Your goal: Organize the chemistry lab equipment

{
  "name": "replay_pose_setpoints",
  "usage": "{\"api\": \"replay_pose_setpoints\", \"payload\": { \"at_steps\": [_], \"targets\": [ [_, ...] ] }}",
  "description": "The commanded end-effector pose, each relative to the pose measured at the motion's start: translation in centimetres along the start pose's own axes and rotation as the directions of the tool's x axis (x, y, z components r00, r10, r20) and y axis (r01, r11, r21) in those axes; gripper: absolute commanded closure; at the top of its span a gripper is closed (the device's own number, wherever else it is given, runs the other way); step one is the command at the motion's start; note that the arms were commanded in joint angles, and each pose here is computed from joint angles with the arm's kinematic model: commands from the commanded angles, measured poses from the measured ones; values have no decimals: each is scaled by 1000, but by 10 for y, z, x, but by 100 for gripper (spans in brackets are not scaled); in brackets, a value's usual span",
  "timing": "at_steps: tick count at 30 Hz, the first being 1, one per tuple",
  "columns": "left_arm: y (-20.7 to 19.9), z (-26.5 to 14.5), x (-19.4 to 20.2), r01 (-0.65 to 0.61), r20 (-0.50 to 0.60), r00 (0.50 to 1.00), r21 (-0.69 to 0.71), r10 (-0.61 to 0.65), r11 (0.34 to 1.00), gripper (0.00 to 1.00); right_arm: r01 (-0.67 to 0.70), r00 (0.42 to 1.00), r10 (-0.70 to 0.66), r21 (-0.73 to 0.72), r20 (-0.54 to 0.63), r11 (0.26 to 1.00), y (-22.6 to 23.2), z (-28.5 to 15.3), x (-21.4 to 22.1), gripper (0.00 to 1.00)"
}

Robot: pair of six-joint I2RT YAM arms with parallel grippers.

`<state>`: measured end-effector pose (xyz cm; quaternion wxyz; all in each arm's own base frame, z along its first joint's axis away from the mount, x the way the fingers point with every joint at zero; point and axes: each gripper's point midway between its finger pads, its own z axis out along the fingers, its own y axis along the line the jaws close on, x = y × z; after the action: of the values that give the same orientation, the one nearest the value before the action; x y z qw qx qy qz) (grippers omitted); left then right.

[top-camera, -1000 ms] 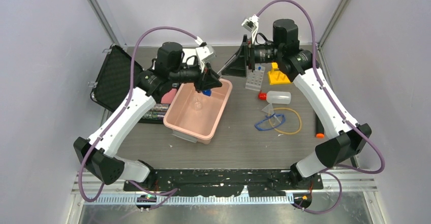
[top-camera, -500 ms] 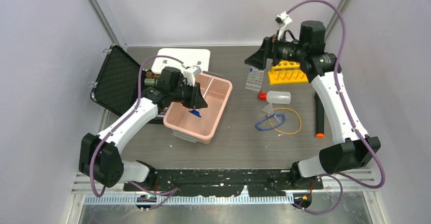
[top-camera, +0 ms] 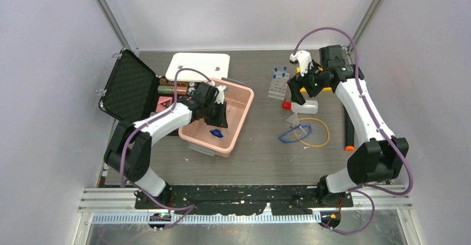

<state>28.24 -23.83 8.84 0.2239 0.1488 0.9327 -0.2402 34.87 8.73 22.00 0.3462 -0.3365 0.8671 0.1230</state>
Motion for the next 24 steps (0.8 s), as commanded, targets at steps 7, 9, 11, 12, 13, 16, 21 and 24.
{"api": "replay_pose_setpoints", "payload": {
  "at_steps": [7, 9, 11, 12, 13, 16, 21, 24],
  "targets": [
    [4, 28, -18, 40, 5, 999, -34, -40, 999, 79, 437, 872, -412, 42, -262, 898, -69, 47, 68, 2],
    [3, 29, -17, 33, 1, 999, -30, -33, 999, 71, 458, 859, -434, 30, -272, 888, -76, 55, 70, 2],
    [2, 28, -17, 30, -2, 1000, -27, -30, 999, 63, 476, 845, -455, 7, -282, 880, -82, 64, 74, 2],
    [-1, 26, -19, 25, 3, 1000, -22, -25, 999, 55, 479, 841, -461, -8, -283, 878, -83, 68, 77, 2],
    [-2, 23, -20, 18, 6, 1000, -19, -18, 1000, 50, 498, 829, -483, -21, -283, 867, -85, 70, 78, 2],
    [-9, 13, -27, -3, 34, 999, -5, 3, 1000, 37, 535, 801, -531, -68, -277, 842, -85, 81, 84, 3],
    [-25, -2, -36, -43, 79, 996, 33, 40, 999, 29, 549, 777, -561, -128, -285, 826, -90, 102, 94, 1],
    [-35, -14, -39, -73, 107, 992, 58, 66, 996, 27, 546, 764, -576, -187, -290, 817, -89, 110, 104, 0]
  ]
}}
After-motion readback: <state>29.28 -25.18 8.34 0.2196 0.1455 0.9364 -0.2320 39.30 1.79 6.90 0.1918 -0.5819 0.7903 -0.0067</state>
